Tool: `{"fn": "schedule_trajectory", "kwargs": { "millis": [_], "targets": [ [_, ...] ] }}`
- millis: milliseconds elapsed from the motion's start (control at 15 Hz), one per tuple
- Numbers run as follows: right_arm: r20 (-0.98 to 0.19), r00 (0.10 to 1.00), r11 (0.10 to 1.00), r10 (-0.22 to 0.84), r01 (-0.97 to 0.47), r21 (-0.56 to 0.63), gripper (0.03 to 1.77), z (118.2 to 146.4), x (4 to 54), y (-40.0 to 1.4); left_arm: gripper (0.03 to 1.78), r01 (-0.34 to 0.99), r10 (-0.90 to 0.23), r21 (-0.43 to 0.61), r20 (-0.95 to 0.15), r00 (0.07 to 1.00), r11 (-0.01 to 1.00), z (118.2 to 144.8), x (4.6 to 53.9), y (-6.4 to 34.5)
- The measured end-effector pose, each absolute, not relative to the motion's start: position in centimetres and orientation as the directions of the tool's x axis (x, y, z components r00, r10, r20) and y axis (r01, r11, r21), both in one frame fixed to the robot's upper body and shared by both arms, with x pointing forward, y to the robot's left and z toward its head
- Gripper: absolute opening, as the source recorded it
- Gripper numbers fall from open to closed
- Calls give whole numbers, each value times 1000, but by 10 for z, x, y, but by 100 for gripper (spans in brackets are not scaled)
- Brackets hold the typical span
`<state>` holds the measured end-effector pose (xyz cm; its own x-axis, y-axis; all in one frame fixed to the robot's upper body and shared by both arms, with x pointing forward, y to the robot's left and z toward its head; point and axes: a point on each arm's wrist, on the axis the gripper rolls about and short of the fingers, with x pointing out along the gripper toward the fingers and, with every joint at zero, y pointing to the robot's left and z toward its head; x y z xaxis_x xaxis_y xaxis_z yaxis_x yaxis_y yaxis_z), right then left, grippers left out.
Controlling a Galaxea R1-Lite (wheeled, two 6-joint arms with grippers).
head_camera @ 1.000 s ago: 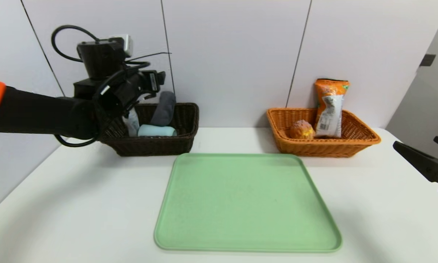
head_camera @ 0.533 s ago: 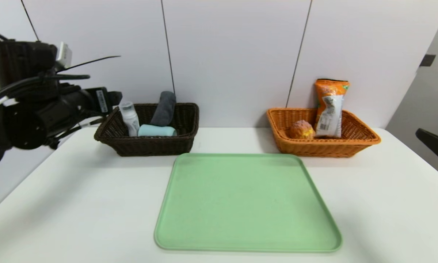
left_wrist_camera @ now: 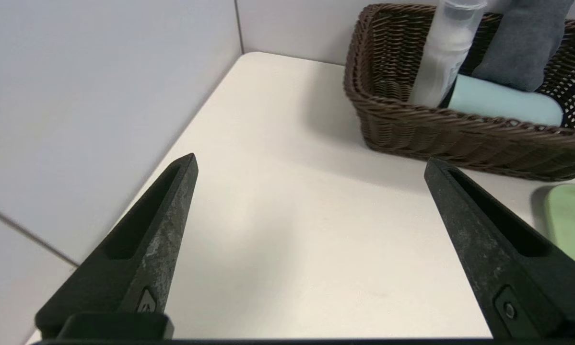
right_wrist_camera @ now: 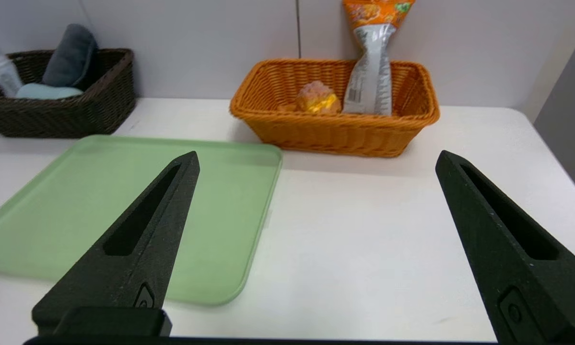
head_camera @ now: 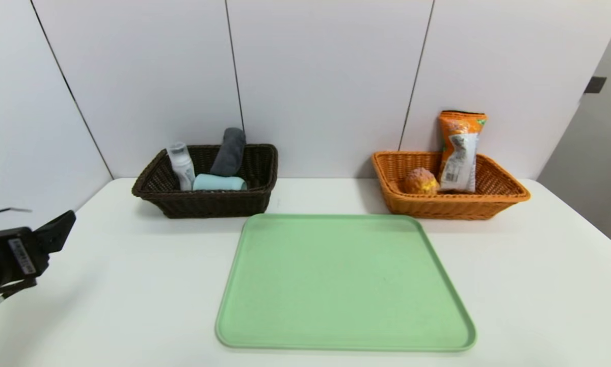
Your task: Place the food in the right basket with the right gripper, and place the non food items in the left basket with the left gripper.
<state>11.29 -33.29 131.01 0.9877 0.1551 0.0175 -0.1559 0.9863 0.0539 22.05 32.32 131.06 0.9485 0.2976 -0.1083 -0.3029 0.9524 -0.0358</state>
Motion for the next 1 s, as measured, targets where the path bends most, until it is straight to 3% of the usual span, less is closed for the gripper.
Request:
{"fn": "schedule_trajectory", "kwargs": {
  "millis": [267,533,1000],
  "targets": [
    [-5,979,976,204,-203,84,170,1289,77,-330,169,-319,317,-36,-41,947,947,1283,175,335],
    [59,971,969,233,-237,72,170,1287,62,-330,169,-346,347,-44,18,938,937,1258,138,340],
    [79,942,942,325,-330,58,170,1271,42,-329,169,-293,293,-10,66,954,956,1212,77,340]
  ]
}}
